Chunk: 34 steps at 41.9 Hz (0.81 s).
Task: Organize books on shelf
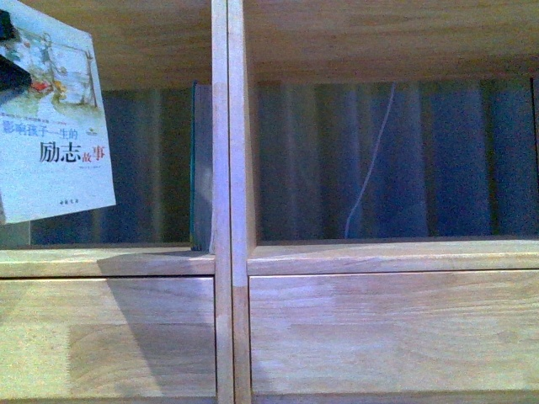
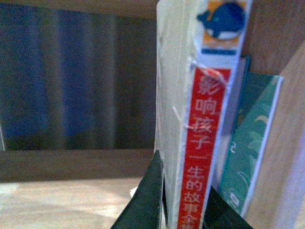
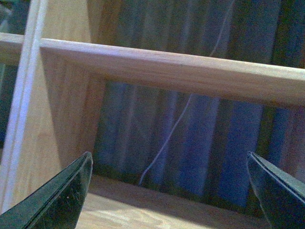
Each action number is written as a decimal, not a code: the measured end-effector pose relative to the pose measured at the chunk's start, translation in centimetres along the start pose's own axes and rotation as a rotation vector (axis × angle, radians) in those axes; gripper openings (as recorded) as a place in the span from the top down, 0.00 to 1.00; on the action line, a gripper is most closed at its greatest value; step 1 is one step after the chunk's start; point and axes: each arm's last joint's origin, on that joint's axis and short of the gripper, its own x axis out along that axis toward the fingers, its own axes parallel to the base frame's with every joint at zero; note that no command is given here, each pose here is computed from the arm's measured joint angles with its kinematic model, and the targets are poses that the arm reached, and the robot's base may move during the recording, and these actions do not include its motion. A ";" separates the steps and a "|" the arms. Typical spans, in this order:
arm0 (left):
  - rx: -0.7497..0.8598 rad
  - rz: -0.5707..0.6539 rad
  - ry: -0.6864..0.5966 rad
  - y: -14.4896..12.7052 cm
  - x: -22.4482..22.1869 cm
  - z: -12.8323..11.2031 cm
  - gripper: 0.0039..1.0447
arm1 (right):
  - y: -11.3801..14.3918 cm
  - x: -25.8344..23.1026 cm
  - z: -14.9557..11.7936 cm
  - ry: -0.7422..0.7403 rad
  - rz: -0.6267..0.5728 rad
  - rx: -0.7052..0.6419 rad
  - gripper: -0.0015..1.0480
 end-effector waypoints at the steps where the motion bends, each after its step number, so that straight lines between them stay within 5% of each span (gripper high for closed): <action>1: 0.010 0.001 0.004 0.1 0.5 -0.1 0.94 | 0.2 -0.4 0.0 -0.001 0.009 -0.001 0.07; 34: 0.211 0.081 0.148 -0.3 14.4 -4.8 0.94 | 3.2 -7.0 1.7 -0.004 0.146 0.090 0.07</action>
